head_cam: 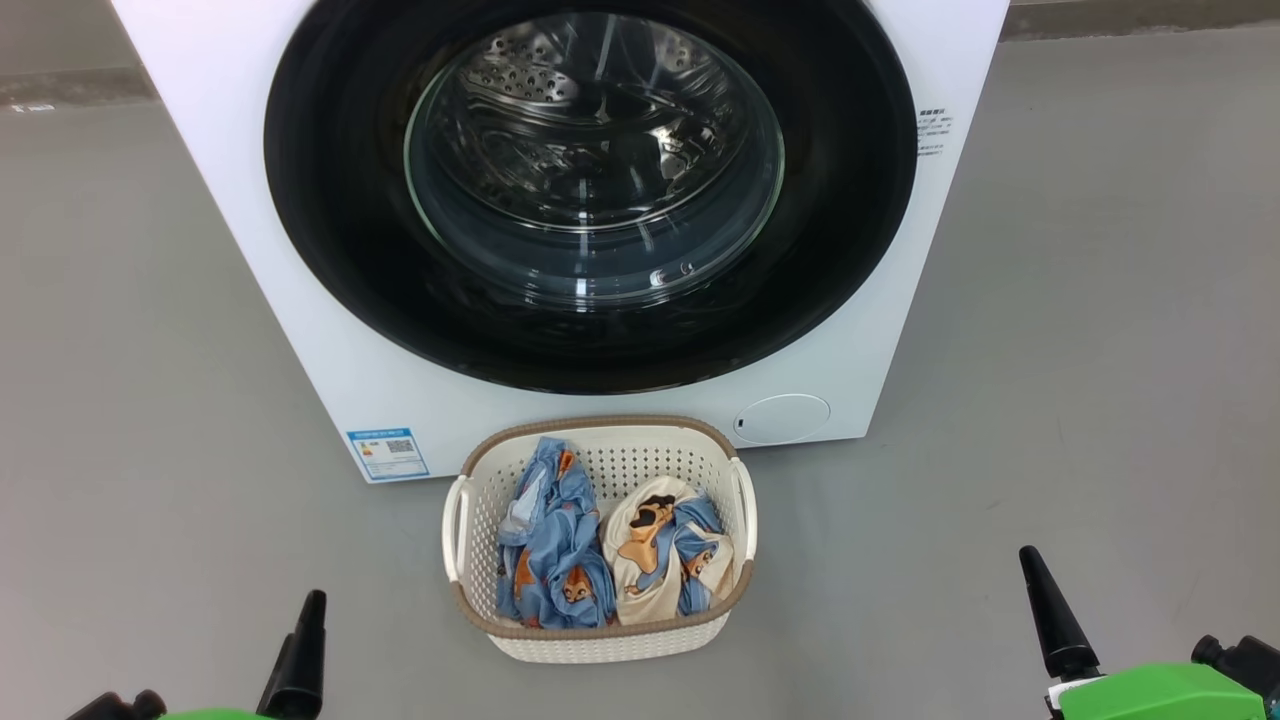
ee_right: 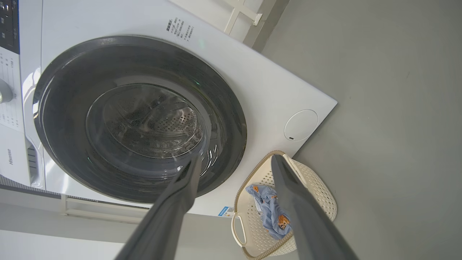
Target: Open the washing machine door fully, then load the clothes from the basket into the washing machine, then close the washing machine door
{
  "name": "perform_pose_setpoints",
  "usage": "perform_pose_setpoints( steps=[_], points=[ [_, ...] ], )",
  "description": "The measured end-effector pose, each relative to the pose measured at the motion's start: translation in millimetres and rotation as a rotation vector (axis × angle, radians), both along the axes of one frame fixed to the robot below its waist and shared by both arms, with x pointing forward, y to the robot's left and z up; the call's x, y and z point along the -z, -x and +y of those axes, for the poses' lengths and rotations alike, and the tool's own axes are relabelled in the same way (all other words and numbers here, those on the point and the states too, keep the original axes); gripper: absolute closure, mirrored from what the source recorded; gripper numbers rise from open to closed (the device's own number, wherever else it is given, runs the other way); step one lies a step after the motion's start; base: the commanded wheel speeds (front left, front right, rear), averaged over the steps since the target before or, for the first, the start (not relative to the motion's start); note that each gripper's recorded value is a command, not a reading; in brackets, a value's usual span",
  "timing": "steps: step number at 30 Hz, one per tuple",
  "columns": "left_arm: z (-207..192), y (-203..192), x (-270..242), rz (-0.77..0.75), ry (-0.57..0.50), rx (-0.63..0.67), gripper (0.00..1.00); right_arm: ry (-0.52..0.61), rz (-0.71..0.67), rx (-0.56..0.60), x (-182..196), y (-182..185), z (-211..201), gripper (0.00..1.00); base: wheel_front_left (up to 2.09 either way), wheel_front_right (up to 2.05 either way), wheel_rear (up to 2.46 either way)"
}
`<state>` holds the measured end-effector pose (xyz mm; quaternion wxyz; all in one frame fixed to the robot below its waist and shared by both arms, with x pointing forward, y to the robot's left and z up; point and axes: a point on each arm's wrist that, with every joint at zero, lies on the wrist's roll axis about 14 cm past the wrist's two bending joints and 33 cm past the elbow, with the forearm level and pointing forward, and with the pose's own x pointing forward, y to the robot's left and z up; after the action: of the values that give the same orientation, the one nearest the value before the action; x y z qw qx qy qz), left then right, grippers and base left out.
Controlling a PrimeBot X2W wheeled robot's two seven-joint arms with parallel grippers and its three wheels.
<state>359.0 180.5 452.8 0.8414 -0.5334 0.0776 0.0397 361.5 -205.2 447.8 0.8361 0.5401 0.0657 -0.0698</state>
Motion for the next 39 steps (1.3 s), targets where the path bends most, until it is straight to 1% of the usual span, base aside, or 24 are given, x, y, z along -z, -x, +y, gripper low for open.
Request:
perform_pose_setpoints(
  steps=[8,13,38,39],
  points=[
    [-3,0,-1,-0.007,-0.148,0.04,0.0,0.134,0.02,-0.031,4,1,-1,0.0,0.0,0.0,0.0],
    [-2,0,-1,-0.014,-0.245,0.059,0.0,0.202,0.008,-0.041,0,-3,-1,0.0,0.0,0.0,0.0],
    [-7,-2,-10,-0.081,-0.592,0.137,0.0,0.511,-0.006,-0.098,-3,-4,-2,0.0,0.0,0.0,0.0],
    [-7,-3,-11,-0.088,-0.618,0.141,0.0,0.54,-0.01,-0.105,-3,-4,-2,0.0,0.0,0.0,0.0]
  ],
)
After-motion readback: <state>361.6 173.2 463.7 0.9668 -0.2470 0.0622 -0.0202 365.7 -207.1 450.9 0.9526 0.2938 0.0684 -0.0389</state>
